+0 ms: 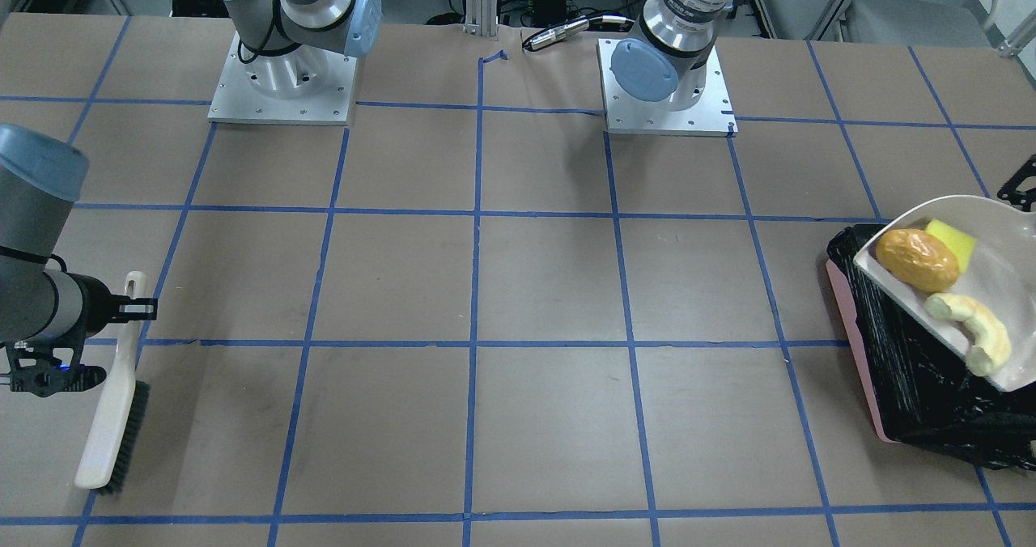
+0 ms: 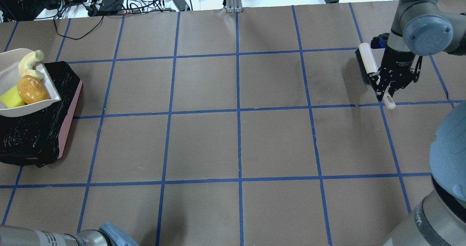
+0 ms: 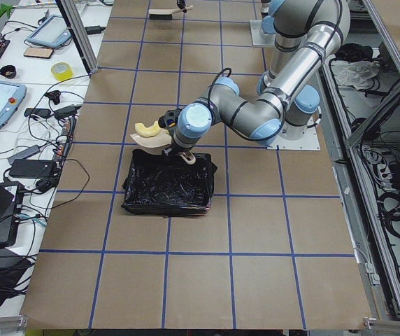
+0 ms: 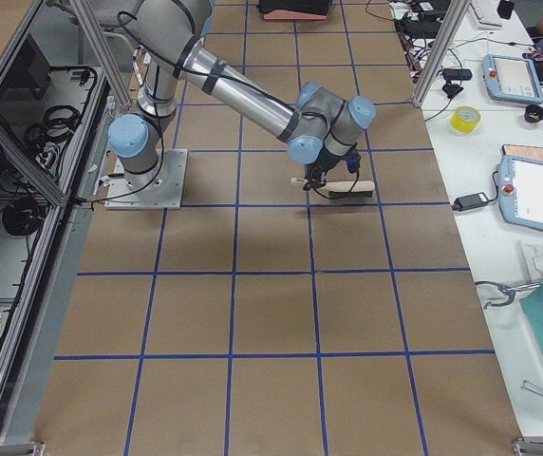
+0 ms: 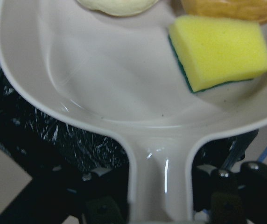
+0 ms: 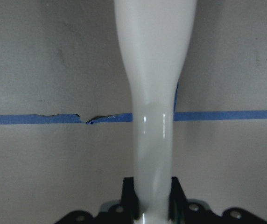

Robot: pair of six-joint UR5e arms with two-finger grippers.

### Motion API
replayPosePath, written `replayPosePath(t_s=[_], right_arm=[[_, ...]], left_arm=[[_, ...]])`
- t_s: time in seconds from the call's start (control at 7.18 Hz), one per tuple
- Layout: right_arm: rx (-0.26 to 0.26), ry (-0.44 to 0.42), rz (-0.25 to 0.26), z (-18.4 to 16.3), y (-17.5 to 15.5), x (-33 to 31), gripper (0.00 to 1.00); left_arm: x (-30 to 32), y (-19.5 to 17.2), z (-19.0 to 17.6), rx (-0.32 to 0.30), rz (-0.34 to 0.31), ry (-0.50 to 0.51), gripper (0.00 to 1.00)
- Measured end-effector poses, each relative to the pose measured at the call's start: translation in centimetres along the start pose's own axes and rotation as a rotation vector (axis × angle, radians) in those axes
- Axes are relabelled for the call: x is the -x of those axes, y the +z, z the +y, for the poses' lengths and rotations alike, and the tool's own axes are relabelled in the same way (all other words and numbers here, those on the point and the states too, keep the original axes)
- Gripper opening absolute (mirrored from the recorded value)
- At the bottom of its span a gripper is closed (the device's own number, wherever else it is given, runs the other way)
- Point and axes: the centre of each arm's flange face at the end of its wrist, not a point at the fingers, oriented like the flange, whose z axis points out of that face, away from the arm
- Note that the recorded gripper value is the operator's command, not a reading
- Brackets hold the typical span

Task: Sweep and dump trash into bin
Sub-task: 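Tip the dustpan over the black bin with the left gripper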

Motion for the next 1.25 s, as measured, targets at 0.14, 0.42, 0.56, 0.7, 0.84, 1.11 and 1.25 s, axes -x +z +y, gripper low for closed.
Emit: replayPosePath(t_s=[0.14,0.42,0.56,0.7,0.84,1.11,1.25], right_arm=[[0.007,0.0,-0.002,-0.2,0.4,0.0,0.0],[0.019,-0.008,-0.008,-0.5,1.0,0.0,0.0],[0.022,-0.01,-0.01,-0.5,1.2,0.0,0.37],[0.023,-0.012,-0.01,-0.6,1.2,0.1,0.5],[0.022,-0.013,-0.01,-0.6,1.2,0.0,0.58],[0.021,-0.013,-0.006,-0.6,1.1,0.0,0.63],[0.021,-0.012,-0.006,-0.6,1.1,0.0,0.66]], left_arm=[[0.4,-1.3,2.2,0.043,-0.01,-0.024,0.0],[0.8,-3.8,4.5,0.189,-0.012,-0.037,0.0],[1.0,-5.4,5.2,0.302,-0.006,-0.034,0.0],[1.2,-6.5,5.0,0.404,0.001,-0.019,0.0],[1.7,-6.8,3.8,0.498,0.004,0.016,0.0],[3.1,-5.6,-1.5,0.701,0.002,0.151,0.0],[3.4,-4.6,-4.9,0.794,0.002,0.224,0.0]])
